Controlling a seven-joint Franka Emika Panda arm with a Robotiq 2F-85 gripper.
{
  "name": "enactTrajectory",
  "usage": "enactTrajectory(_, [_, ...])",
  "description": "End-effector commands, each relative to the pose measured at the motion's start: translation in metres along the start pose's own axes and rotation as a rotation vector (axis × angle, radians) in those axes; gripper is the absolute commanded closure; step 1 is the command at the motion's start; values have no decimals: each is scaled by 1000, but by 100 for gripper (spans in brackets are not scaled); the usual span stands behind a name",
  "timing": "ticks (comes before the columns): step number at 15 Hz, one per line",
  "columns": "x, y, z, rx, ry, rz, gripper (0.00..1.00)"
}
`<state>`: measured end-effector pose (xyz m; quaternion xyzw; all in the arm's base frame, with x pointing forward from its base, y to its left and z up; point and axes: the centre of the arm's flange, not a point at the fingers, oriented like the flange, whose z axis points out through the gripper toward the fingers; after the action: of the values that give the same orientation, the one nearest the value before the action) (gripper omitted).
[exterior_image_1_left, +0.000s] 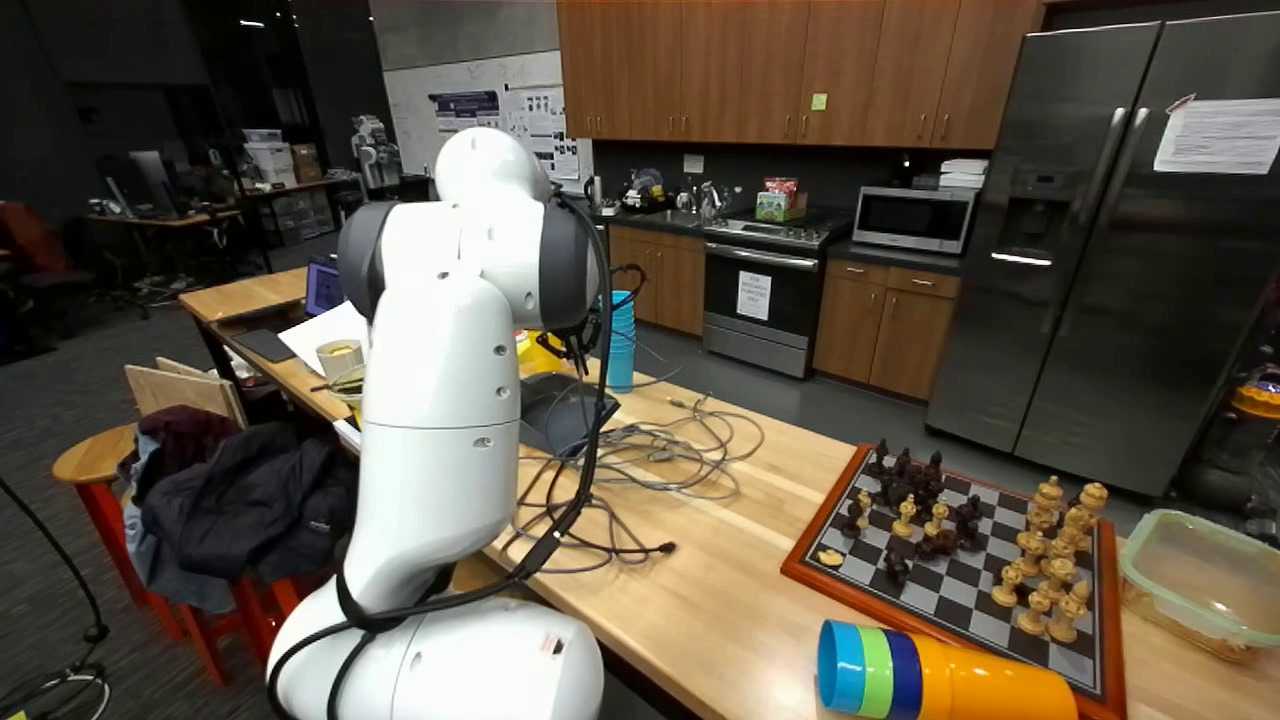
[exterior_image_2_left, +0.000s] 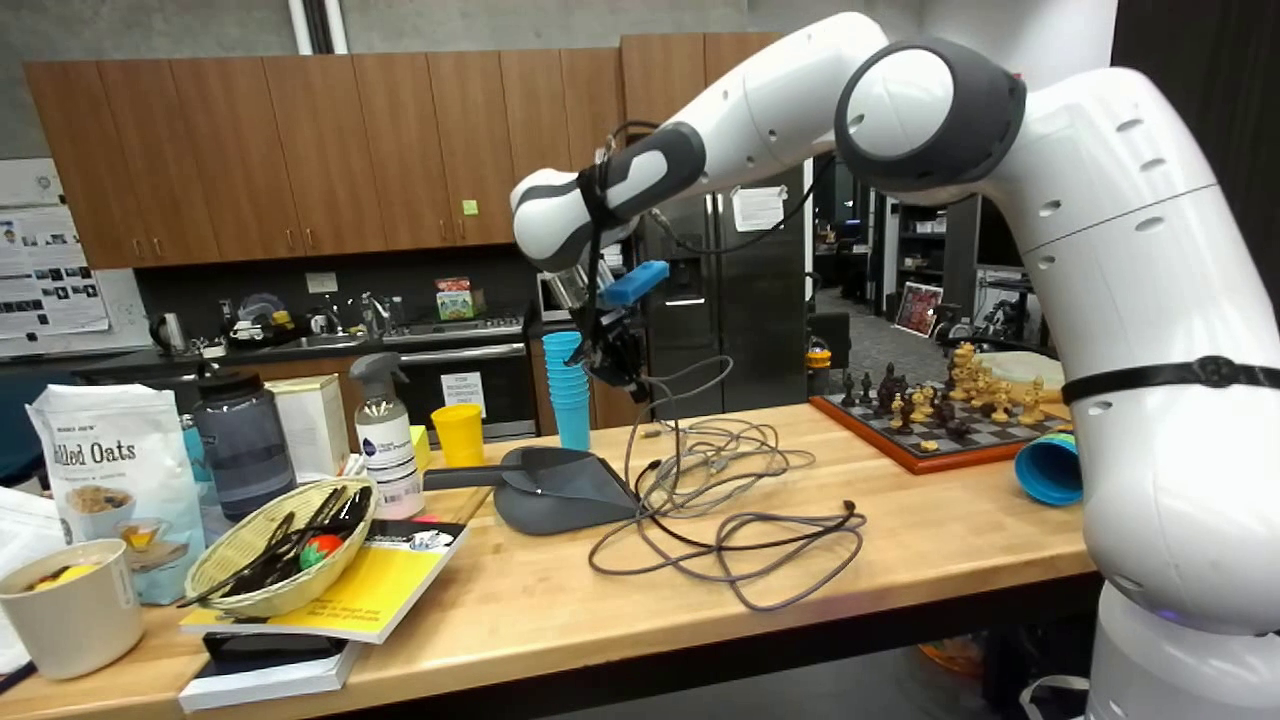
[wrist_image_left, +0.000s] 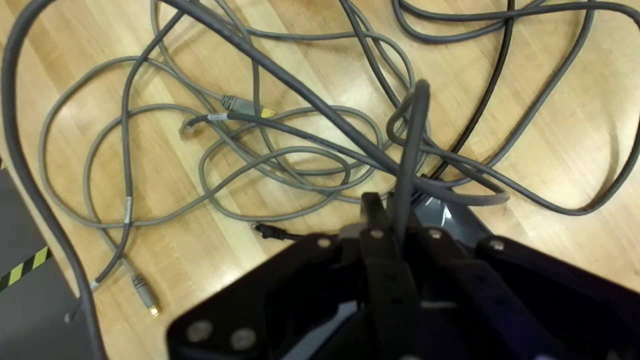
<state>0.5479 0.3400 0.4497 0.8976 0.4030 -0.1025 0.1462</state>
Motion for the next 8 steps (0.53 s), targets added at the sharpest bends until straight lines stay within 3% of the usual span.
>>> enactTrajectory(1, [-6,-9,21,43,-26,-58,98])
enactTrajectory(8, [-1,-33,45,133,-58,-159,98])
